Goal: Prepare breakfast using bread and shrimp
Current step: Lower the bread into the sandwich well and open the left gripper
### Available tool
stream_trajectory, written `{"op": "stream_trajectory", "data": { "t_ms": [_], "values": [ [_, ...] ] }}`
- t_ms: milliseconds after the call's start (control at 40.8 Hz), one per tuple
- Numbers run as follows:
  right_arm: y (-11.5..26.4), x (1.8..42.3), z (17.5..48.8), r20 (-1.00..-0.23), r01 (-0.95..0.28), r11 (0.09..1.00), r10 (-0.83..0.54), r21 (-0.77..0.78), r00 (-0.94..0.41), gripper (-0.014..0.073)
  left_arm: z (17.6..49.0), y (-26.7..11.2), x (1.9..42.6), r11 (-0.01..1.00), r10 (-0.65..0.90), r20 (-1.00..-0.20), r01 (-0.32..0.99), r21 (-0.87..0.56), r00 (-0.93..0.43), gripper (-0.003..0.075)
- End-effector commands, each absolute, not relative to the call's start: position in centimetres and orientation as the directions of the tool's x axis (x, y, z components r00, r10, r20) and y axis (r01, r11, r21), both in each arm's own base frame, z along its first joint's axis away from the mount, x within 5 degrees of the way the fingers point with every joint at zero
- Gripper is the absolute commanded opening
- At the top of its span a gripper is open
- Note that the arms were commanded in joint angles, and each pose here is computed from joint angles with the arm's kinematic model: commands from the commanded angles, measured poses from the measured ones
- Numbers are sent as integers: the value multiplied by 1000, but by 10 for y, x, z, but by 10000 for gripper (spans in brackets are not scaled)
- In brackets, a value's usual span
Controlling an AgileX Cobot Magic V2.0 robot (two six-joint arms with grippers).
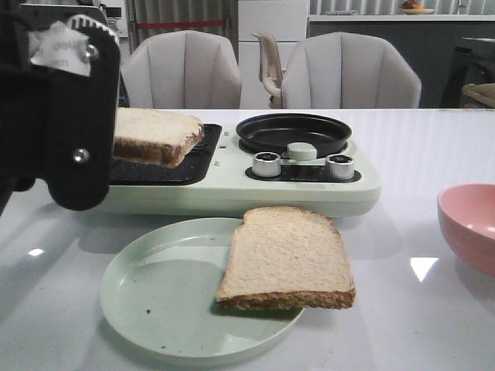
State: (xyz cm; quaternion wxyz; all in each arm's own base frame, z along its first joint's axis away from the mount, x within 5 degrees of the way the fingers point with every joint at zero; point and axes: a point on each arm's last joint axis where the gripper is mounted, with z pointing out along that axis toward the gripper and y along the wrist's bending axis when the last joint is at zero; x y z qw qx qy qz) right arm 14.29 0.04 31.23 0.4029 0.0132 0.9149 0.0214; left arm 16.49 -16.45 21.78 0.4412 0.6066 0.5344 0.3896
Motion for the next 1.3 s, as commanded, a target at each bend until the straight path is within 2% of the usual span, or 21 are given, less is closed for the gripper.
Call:
{"op": "stream_trajectory", "data": {
  "t_ms": [0,172,343,515,736,956,1275],
  "values": [
    [0,148,327,-801,5,999,40,46,-598,505,244,-166,172,21,993,-40,173,985,109,101],
    [0,148,327,-801,5,999,40,46,-598,505,261,-166,200,108,990,-123,196,975,67,101],
    [0,148,327,-801,5,999,40,46,-598,505,278,-172,240,198,970,-227,264,944,82,101],
    [0,148,327,-801,5,999,40,46,-598,505,286,-175,284,248,960,-274,284,926,52,101],
    [0,148,327,-801,5,999,40,46,-598,505,282,-177,341,282,958,-287,258,924,-21,101],
    [0,148,327,-801,5,999,40,46,-598,505,258,-177,385,283,959,-271,265,922,-83,101],
    [0,148,327,-801,5,999,40,46,-598,505,230,-171,410,272,961,-242,288,918,-137,104]
  ]
}}
